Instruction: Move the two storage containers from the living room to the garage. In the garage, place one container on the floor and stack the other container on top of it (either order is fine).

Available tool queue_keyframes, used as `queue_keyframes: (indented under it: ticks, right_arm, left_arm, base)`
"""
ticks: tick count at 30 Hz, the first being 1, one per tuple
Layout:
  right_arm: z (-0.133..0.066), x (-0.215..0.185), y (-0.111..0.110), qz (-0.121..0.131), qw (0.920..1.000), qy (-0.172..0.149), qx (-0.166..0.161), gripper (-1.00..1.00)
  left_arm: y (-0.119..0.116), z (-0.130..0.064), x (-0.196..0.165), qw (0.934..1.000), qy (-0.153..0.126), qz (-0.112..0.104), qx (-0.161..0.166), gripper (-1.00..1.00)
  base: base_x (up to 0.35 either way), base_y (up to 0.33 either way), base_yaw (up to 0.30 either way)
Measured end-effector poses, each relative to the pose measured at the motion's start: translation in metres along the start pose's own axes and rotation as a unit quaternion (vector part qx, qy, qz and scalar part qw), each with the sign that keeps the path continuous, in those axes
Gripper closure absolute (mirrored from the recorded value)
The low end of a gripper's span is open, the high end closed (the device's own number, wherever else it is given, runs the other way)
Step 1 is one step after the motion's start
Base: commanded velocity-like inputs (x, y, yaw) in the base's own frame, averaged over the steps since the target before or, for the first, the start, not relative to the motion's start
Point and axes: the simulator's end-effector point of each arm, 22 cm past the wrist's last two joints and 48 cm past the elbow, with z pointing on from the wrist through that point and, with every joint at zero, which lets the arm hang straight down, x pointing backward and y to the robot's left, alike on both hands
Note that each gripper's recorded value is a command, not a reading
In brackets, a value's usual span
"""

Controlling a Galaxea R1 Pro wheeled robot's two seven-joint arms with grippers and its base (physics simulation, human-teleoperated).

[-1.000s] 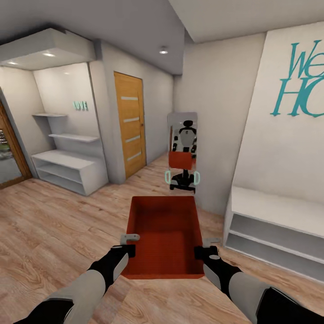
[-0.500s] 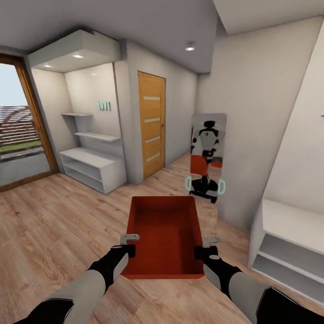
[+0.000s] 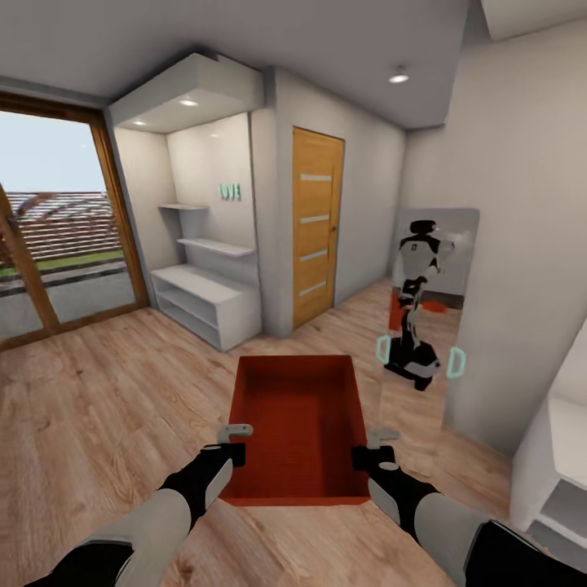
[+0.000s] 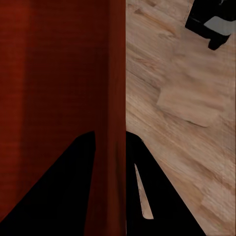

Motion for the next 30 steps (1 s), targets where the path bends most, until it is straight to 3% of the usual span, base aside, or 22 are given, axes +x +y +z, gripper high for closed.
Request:
queue_keyframes:
  ticks: [30]
  right_arm:
    - [0.0000, 0.0004, 0.0001, 0.000, 1.0000, 0.001, 0.000, 1.00]
  left_arm:
    - [0.0001, 0.0001, 0.0004, 1.0000, 0.001, 0.000, 0.000, 1.00]
  base:
    - [0.323, 0.000, 0.283]
